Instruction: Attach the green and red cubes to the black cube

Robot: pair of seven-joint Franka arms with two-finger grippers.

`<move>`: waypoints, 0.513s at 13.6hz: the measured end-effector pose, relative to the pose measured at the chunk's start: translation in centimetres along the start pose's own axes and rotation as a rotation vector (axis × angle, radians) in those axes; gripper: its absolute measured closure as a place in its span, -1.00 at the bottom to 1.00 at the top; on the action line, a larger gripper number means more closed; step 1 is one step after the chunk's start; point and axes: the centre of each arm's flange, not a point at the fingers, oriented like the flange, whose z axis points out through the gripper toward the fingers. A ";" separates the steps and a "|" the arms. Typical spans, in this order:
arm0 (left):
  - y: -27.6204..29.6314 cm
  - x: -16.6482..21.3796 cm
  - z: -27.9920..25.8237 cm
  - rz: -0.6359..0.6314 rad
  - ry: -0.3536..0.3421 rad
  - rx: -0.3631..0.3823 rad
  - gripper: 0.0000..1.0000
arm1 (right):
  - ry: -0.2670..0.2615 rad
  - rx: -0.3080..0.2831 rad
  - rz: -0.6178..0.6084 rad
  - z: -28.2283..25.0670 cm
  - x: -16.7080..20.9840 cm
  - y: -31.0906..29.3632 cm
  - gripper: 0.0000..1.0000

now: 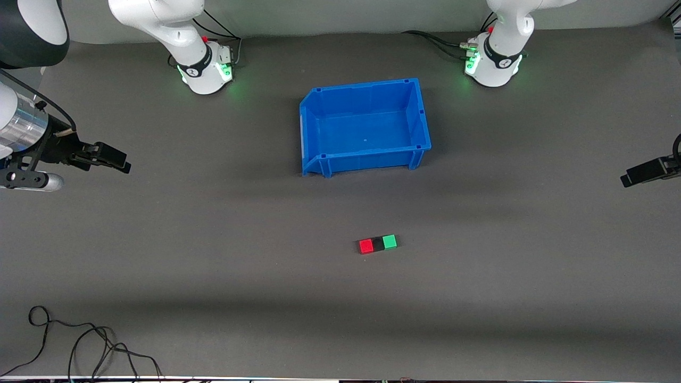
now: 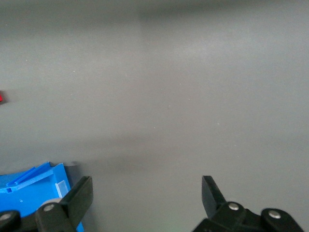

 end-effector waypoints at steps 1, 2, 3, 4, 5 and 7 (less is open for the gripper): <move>0.1 -0.7 -0.4 0.023 0.020 0.000 -1.00 | 0.002 0.001 -0.001 -0.1 0.0 -0.1 -1.00; 0.2 -1.3 -0.7 0.056 0.043 0.003 -1.00 | 0.003 0.001 -0.001 -0.2 0.0 -0.1 -1.00; 0.2 -1.9 -0.8 0.084 0.063 0.007 -1.00 | 0.004 0.001 -0.001 -0.2 0.0 -0.1 -1.00; 0.1 -2.4 -0.6 0.098 0.068 0.011 -1.00 | 0.004 0.001 -0.001 -0.2 0.1 -0.1 -1.00; 0.1 -2.7 -0.4 0.104 0.067 0.013 -1.00 | 0.003 0.001 0.000 -0.2 0.1 0.0 -1.00; 0.1 -2.8 0.3 0.105 0.056 0.015 -1.00 | 0.001 0.001 -0.001 -0.1 0.1 -0.1 -1.00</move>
